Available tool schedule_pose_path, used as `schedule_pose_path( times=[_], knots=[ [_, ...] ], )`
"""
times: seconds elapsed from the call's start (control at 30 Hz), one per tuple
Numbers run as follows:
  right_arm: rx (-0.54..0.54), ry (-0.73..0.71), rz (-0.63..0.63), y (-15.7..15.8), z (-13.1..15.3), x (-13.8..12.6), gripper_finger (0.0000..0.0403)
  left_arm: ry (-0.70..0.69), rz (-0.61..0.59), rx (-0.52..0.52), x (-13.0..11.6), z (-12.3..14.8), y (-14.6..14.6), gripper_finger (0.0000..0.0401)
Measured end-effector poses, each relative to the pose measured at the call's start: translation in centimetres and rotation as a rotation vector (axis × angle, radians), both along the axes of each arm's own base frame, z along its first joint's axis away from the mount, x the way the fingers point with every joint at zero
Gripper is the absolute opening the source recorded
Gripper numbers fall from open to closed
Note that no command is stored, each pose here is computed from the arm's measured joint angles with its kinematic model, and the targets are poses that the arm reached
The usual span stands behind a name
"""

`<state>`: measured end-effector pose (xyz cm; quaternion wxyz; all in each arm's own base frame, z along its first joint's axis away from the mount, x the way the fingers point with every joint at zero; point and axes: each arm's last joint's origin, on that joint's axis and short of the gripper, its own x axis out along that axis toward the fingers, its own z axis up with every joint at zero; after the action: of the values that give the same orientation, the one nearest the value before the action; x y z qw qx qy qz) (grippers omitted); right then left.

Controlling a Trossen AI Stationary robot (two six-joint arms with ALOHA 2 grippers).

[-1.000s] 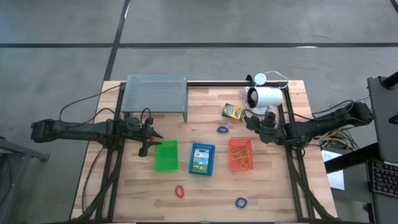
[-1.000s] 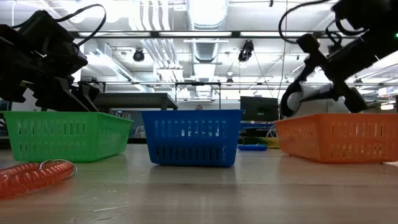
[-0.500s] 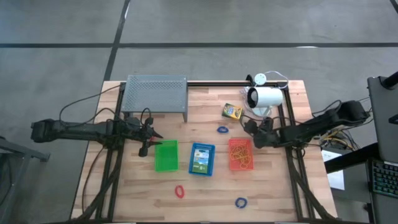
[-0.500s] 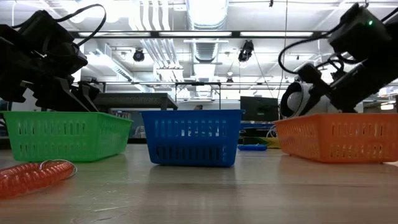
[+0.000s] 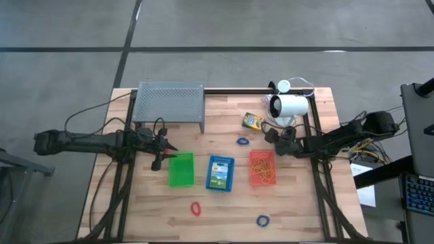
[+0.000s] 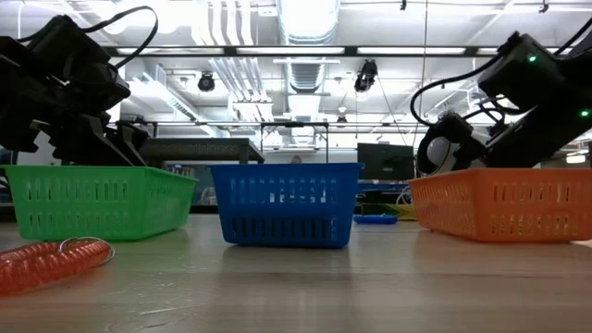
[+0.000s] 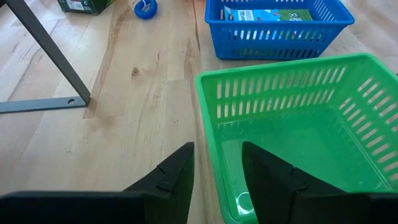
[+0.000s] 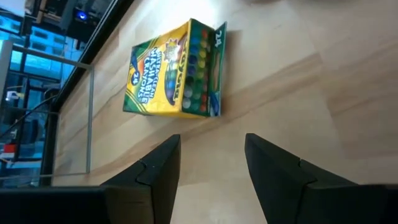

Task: Pick & Place Office Desk Supplies
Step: Put the crayon box into the blue bin

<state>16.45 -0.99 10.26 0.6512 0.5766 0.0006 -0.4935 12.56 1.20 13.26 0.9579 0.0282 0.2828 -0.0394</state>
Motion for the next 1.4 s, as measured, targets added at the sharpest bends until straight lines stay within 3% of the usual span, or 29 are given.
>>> schedule_pose_path(
  times=[0.57,1.4],
  knots=[
    [-0.048,0.130,-0.047,-1.9,-0.9,2.2,0.0171,0.000,0.000,0.000,0.0,0.0,0.0,0.0138],
    [0.079,0.173,-0.075,-4.1,-1.4,2.2,0.0145,0.000,0.000,0.000,0.0,0.0,0.0,0.0138]
  ],
)
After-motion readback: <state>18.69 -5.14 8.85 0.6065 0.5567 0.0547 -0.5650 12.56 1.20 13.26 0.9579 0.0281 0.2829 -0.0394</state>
